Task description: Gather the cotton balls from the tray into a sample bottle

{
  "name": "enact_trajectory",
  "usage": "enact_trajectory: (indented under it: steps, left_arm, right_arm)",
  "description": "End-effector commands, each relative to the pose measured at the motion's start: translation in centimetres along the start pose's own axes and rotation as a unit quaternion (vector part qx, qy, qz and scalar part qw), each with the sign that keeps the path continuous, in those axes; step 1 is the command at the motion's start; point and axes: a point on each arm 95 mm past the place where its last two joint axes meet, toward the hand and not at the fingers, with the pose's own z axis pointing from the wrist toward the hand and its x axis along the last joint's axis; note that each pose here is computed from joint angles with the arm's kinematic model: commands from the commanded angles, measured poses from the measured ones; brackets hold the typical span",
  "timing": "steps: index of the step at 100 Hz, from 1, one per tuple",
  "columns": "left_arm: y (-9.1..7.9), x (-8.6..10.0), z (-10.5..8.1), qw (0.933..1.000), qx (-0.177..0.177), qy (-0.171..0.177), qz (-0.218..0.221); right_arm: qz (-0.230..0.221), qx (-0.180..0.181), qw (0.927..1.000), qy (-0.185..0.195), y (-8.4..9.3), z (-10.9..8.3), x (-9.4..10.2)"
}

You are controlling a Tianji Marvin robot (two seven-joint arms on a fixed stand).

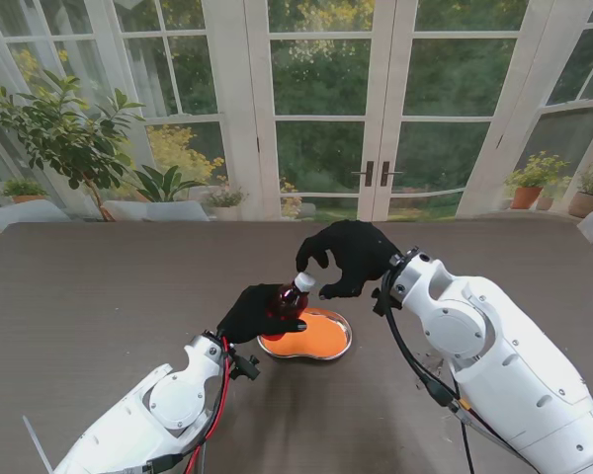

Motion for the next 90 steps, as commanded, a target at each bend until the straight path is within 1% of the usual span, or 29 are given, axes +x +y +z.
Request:
enact_trajectory:
  steps: [1,34,90]
  left_arm:
    - [0.3,0.2,0.2,1.0000,-0.008,0.003,-0.003]
    - [0.3,0.1,0.1,1.0000,-0.008,0.002,-0.004]
    - [0.2,0.2,0.1,1.0000,-0.008,0.003,-0.004]
  right_arm:
    - [0.003,0.008,1.0000,0.003,-0.4,0.2,0.3]
    - [0.011,0.006,0.9999,0.003,-0.6,0.4,0.4]
    - [0.003,0.003,1.0000,0.005,-0.9,1.2,0.8]
